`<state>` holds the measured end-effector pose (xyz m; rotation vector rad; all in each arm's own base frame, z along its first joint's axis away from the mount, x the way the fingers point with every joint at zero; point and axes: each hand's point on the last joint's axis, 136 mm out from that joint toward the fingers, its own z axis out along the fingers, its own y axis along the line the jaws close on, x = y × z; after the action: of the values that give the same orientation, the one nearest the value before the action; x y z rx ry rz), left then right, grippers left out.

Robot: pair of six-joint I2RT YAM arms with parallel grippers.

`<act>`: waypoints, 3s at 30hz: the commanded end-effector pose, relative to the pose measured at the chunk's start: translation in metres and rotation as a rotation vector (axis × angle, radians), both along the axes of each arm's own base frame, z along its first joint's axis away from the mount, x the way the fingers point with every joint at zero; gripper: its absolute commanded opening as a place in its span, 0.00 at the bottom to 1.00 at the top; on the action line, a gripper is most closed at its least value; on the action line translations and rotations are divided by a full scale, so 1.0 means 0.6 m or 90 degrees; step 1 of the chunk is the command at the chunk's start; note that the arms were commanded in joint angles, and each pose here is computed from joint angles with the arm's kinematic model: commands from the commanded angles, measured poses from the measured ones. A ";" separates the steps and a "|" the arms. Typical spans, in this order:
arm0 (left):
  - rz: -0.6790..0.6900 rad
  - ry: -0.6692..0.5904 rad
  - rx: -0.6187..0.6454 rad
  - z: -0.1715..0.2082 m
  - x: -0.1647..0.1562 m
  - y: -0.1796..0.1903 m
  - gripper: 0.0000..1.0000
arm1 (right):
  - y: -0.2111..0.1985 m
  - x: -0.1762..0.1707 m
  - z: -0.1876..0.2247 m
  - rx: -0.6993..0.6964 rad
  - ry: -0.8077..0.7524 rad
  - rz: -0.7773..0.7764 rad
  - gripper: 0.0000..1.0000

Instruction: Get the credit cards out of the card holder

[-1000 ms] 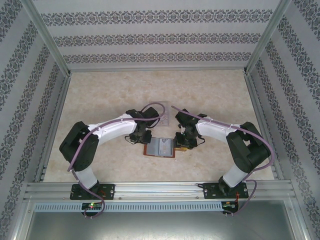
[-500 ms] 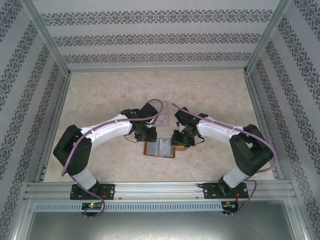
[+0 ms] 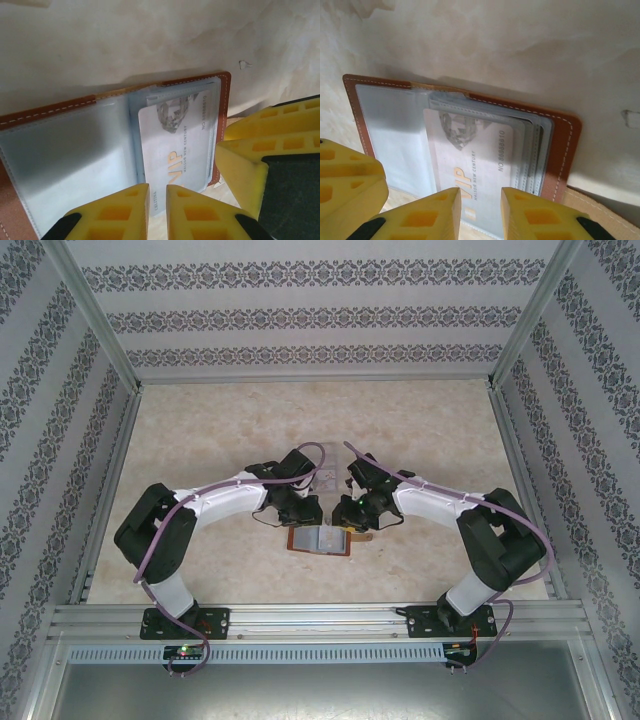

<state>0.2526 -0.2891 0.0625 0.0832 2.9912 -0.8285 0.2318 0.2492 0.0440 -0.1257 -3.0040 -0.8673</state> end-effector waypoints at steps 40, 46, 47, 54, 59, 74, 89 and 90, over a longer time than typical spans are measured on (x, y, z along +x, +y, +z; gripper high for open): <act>0.019 0.070 -0.046 -0.056 -0.004 -0.018 0.19 | -0.004 -0.019 -0.045 -0.032 0.043 0.017 0.30; 0.018 0.064 -0.016 -0.058 -0.005 -0.006 0.19 | -0.005 -0.018 -0.046 -0.033 0.045 0.018 0.31; 0.017 0.062 -0.010 -0.058 -0.005 -0.004 0.19 | -0.005 -0.019 -0.046 -0.034 0.045 0.019 0.31; 0.010 0.049 0.007 -0.047 -0.004 0.005 0.21 | -0.007 -0.020 -0.046 -0.037 0.044 0.021 0.31; 0.011 0.045 0.007 -0.041 -0.002 0.005 0.21 | -0.009 -0.021 -0.048 -0.039 0.045 0.021 0.31; 0.021 0.031 -0.017 -0.025 0.006 0.006 0.28 | -0.008 -0.020 -0.048 -0.039 0.045 0.022 0.31; 0.022 0.060 -0.006 -0.053 -0.001 0.010 0.28 | -0.009 -0.021 -0.046 -0.039 0.044 0.023 0.31; 0.022 0.061 -0.006 -0.054 -0.001 0.010 0.28 | -0.009 -0.022 -0.046 -0.040 0.045 0.024 0.31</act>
<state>0.2558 -0.2900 0.0410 0.0030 3.0274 -0.8888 0.2297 0.2500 0.0275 -0.1182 -2.9751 -0.8352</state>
